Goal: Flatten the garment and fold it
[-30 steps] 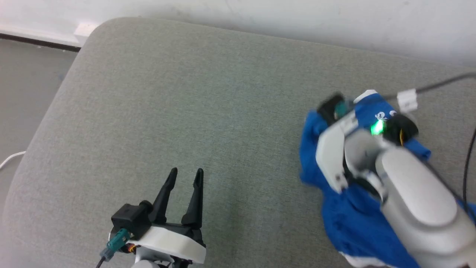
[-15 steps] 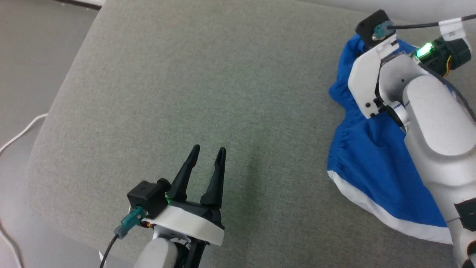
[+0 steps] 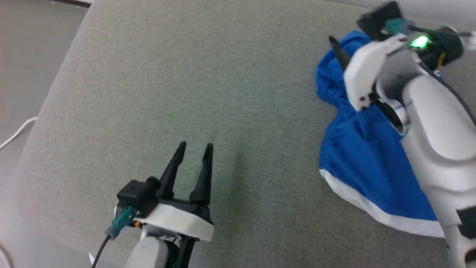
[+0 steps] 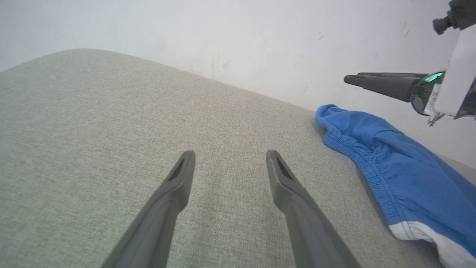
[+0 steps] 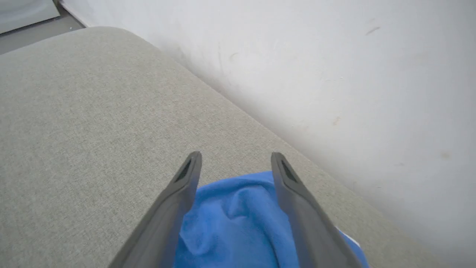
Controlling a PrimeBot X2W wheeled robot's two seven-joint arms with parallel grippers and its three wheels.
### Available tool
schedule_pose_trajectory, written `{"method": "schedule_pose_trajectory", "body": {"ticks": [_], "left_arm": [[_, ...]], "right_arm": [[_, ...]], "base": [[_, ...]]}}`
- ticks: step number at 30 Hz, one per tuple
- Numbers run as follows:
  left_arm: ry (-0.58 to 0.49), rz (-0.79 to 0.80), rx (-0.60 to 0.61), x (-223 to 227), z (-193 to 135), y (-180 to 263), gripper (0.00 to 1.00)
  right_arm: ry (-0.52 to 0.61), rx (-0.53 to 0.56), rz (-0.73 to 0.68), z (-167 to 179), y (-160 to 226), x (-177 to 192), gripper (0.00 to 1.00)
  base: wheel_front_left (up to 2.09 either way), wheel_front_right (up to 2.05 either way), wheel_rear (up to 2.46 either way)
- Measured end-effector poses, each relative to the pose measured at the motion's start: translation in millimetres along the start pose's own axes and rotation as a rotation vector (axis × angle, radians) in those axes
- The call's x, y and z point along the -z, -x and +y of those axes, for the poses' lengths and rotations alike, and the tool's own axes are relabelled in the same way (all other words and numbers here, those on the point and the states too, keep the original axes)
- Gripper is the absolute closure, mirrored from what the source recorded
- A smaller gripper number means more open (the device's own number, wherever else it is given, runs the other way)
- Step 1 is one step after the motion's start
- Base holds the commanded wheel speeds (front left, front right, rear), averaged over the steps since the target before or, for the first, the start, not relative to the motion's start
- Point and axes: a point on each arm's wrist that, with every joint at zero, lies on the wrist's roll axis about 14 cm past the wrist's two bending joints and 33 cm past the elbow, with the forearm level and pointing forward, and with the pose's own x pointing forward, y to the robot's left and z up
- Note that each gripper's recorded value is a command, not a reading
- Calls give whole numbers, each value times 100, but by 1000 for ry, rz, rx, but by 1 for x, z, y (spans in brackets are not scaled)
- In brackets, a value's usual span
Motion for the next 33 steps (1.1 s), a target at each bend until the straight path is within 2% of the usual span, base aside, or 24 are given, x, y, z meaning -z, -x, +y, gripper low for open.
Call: {"method": "schedule_pose_trajectory", "body": {"ticks": [5, 10, 15, 19, 23, 28, 33], "left_arm": [[-22, -7, 15, -1, -3, 4, 0], [-29, -21, 75, -2, -19, 5, 0], [-27, -35, 137, -5, -36, 4, 0], [-15, -20, 164, 0, -43, 10, 0], [-9, -4, 174, 5, -46, 18, 0], [8, -8, 247, 3, -67, 19, 0], [-10, 56, 391, -1, -107, 3, 0]], "right_arm": [[-66, 162, -124, -48, 57, -3, 0], [-139, 421, -196, -87, 151, 23, 0], [-130, 668, -207, -96, 254, 58, 0], [-251, 766, -206, -95, 311, 100, 0], [-334, 800, -190, -80, 335, 130, 0], [-319, 834, -242, -82, 349, 123, 0], [-304, 869, -256, -89, 360, 119, 0]], "base": [[0, 0, 0], [0, 0, 0], [0, 0, 0], [0, 0, 0], [0, 0, 0], [0, 0, 0], [0, 0, 0]]}}
